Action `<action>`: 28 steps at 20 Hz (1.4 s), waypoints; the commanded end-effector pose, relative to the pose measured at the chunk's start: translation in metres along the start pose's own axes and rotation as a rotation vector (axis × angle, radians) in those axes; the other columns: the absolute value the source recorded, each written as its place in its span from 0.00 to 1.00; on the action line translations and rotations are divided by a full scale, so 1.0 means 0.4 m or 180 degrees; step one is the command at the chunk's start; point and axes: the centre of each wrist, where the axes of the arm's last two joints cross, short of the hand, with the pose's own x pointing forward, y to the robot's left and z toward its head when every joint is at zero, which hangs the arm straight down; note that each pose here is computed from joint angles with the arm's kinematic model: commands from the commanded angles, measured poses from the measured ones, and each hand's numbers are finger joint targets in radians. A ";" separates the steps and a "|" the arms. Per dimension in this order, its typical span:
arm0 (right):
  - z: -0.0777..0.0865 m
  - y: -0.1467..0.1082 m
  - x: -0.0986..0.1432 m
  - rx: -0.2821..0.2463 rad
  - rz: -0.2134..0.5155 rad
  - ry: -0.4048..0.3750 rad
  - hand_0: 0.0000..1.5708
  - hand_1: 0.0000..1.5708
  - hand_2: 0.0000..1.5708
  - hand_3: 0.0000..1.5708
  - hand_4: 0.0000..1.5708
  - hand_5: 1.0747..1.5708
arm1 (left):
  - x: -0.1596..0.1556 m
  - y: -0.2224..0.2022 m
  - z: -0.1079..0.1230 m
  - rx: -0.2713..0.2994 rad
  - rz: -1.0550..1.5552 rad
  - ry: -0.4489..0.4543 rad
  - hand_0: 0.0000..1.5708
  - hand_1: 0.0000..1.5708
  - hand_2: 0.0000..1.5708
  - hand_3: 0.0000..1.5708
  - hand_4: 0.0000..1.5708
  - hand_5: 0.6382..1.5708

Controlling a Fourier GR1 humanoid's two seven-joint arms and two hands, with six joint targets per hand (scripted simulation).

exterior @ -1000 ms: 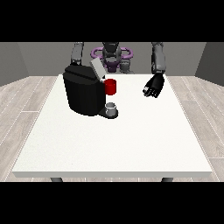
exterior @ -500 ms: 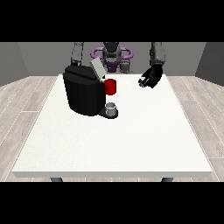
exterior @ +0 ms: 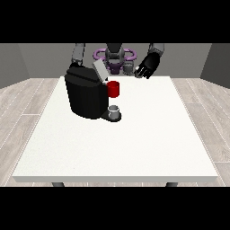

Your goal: Insert the coffee pod into the coffee machine and close the lid

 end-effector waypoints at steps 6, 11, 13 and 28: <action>0.000 0.027 0.037 0.0176 -0.0196 -0.0331 0.00 0.00 0.00 0.00 0.00 1.00 | 0.096 0.146 -0.027 0.0262 0.0257 -0.0043 0.63 0.63 0.77 0.87 0.33 1.00; -0.037 0.008 0.096 0.0108 -0.0061 -0.0557 0.00 0.00 0.00 0.00 0.00 1.00 | 0.185 0.282 -0.022 0.0528 0.0229 -0.0046 0.76 0.76 0.79 0.80 0.31 1.00; -0.016 0.032 0.094 0.0137 -0.0111 -0.0707 0.00 0.00 0.00 0.00 0.00 1.00 | 0.164 0.344 0.010 0.0641 0.0224 -0.0030 0.80 0.80 0.82 0.81 0.31 1.00; -0.088 -0.076 0.248 -0.0107 -0.0138 -0.0925 0.00 0.00 0.00 0.00 0.00 1.00 | 0.173 0.386 0.016 0.0792 0.0027 -0.0065 0.77 0.77 0.81 0.79 0.30 1.00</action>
